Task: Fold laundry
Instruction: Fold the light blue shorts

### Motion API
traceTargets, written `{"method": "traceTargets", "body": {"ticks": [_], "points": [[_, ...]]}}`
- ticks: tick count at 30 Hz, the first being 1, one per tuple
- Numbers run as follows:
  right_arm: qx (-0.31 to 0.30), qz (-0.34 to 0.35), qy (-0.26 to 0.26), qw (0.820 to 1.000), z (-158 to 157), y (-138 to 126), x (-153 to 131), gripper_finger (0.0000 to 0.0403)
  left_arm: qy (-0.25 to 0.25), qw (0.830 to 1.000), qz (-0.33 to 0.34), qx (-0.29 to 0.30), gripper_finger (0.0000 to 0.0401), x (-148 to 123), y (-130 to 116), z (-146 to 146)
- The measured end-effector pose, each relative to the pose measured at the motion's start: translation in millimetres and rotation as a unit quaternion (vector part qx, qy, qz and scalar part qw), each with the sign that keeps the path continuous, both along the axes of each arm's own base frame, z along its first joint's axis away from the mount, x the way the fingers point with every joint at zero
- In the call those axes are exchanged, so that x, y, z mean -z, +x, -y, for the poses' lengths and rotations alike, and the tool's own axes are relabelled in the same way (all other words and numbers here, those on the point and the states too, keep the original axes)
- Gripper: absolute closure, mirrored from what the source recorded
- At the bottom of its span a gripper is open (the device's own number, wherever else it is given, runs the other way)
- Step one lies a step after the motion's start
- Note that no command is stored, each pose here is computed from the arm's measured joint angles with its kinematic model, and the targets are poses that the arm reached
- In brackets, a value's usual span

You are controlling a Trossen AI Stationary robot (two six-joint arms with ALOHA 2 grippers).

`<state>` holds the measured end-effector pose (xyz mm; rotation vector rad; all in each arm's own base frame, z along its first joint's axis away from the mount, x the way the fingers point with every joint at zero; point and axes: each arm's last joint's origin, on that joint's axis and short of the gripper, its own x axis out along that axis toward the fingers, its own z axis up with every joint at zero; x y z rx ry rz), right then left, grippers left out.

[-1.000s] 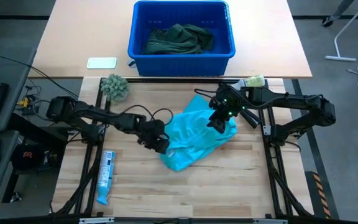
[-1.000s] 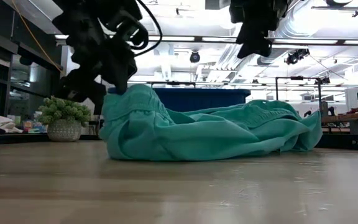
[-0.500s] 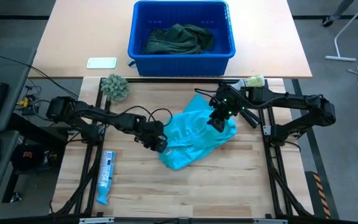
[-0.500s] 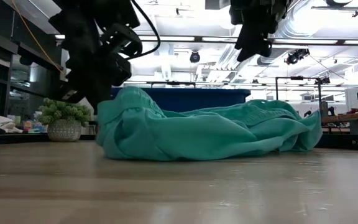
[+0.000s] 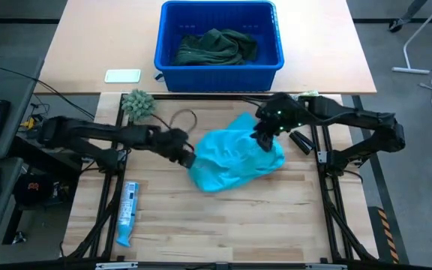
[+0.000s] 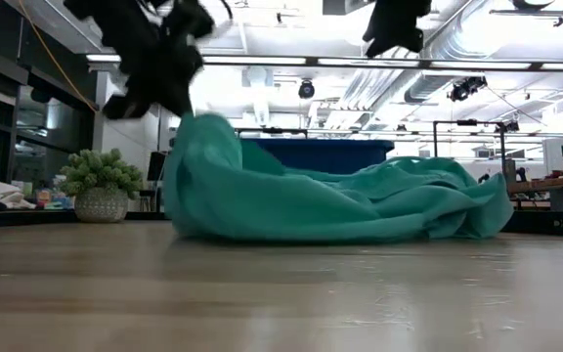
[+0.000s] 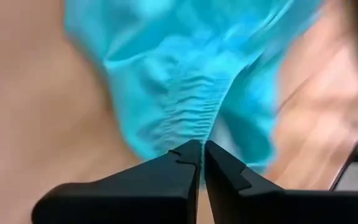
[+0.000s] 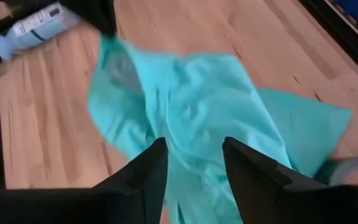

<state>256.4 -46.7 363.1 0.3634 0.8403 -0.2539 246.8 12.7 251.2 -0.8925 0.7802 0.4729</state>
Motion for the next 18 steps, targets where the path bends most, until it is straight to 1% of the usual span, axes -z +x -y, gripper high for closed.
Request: {"method": "traceTargets", "body": {"ticks": [2, 4, 8, 10, 13, 15, 18], "points": [[-0.003, -0.013, 0.009, 1.000, 0, -3, -1, 0.0265, 0.048, 0.998, 0.035, -0.003, 0.0401, -18, -10, -5], [-0.016, -0.033, 0.024, 0.999, -1, -6, 4, 0.0266, 0.094, 0.994, 0.057, -0.001, 0.0401, -31, -19, -10], [-0.020, -0.072, 0.047, 0.996, -5, -5, 30, 0.0266, 0.163, 0.984, 0.071, 0.009, 0.0401, -45, -34, -17], [-0.016, -0.081, 0.054, 0.995, -7, -3, 45, 0.0266, 0.186, 0.980, 0.072, 0.013, 0.0401, -48, -38, -19], [-0.007, -0.076, 0.064, 0.995, -11, 0, 59, 0.0266, 0.211, 0.975, 0.065, 0.016, 0.0401, -49, -39, -23], [-0.015, -0.075, 0.063, 0.995, -15, 2, 65, 0.0266, 0.222, 0.973, 0.059, 0.019, 0.0401, -48, -38, -25], [-0.033, -0.106, 0.064, 0.992, -23, 5, 77, 0.0266, 0.231, 0.971, 0.049, 0.033, 0.0401, -45, -36, -28]]}}
